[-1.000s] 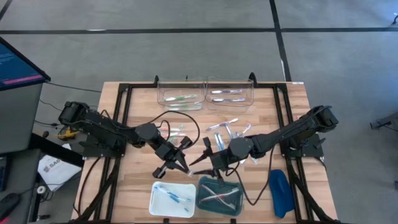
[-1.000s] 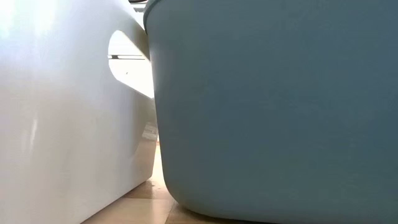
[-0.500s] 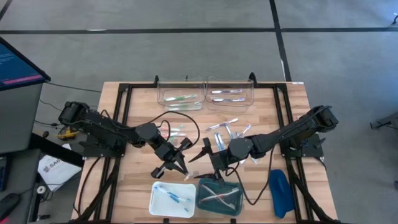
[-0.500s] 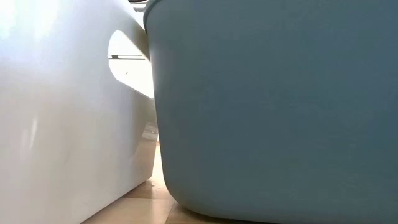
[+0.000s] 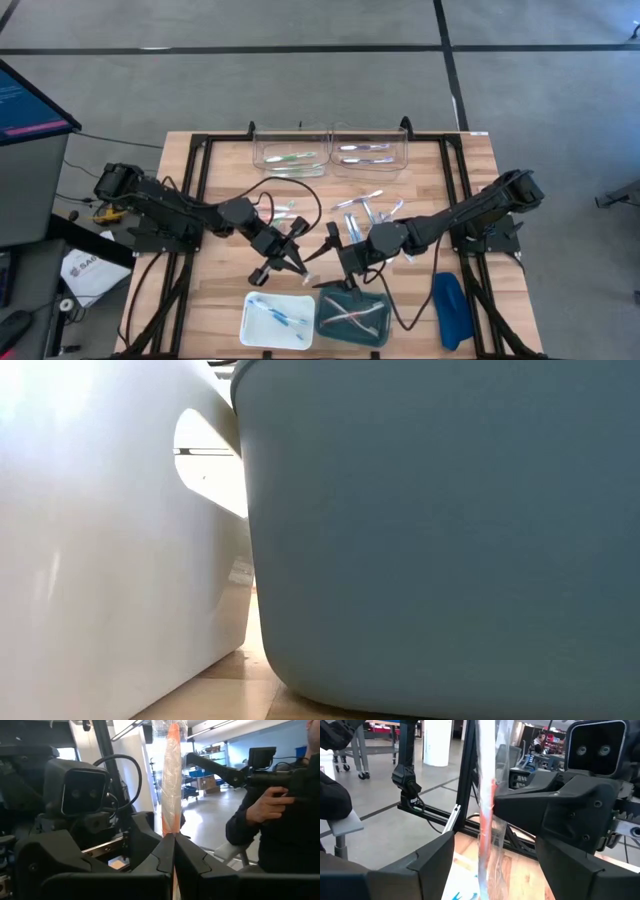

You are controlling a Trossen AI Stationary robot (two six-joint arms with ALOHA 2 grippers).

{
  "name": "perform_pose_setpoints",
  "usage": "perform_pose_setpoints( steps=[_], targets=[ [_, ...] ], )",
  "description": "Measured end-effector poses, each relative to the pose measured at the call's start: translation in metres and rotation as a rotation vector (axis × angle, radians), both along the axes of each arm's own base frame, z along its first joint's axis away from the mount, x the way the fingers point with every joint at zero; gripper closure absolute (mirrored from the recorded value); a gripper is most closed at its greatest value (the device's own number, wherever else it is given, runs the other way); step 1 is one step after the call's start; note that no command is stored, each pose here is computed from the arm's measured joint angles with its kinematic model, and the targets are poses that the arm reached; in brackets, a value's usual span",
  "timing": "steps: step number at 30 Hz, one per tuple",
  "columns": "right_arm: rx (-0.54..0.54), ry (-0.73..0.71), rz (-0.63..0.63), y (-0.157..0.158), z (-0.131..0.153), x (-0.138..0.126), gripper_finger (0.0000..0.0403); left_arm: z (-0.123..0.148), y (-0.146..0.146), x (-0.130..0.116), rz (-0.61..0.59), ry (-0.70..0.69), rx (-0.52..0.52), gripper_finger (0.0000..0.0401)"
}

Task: Pick & Place Toothbrushes
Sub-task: Put the orange toothbrush into the green bin

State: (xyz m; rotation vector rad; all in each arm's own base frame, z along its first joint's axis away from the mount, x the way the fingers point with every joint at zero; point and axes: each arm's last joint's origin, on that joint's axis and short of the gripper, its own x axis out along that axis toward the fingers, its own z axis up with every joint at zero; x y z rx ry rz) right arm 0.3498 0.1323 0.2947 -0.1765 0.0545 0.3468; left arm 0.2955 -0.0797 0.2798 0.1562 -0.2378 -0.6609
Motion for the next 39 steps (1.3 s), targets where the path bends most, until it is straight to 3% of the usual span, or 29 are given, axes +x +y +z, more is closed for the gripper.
perform_pose_setpoints(
  steps=[23, 29, 39],
  targets=[
    [0.041, 0.032, -0.012, -0.0022, -0.0013, 0.0007, 0.0143, -0.0002, 0.0006, 0.0007, 0.039, 0.002, -0.002, 0.0401],
    [0.042, 0.033, -0.011, -0.0022, -0.0014, 0.0007, 0.0204, -0.0002, 0.0012, 0.0010, 0.054, 0.002, -0.004, 0.0401],
    [0.029, 0.054, -0.010, -0.0021, -0.0035, 0.0005, 0.0360, -0.0002, 0.0012, 0.0010, 0.049, 0.002, -0.003, 0.0401]
  ],
)
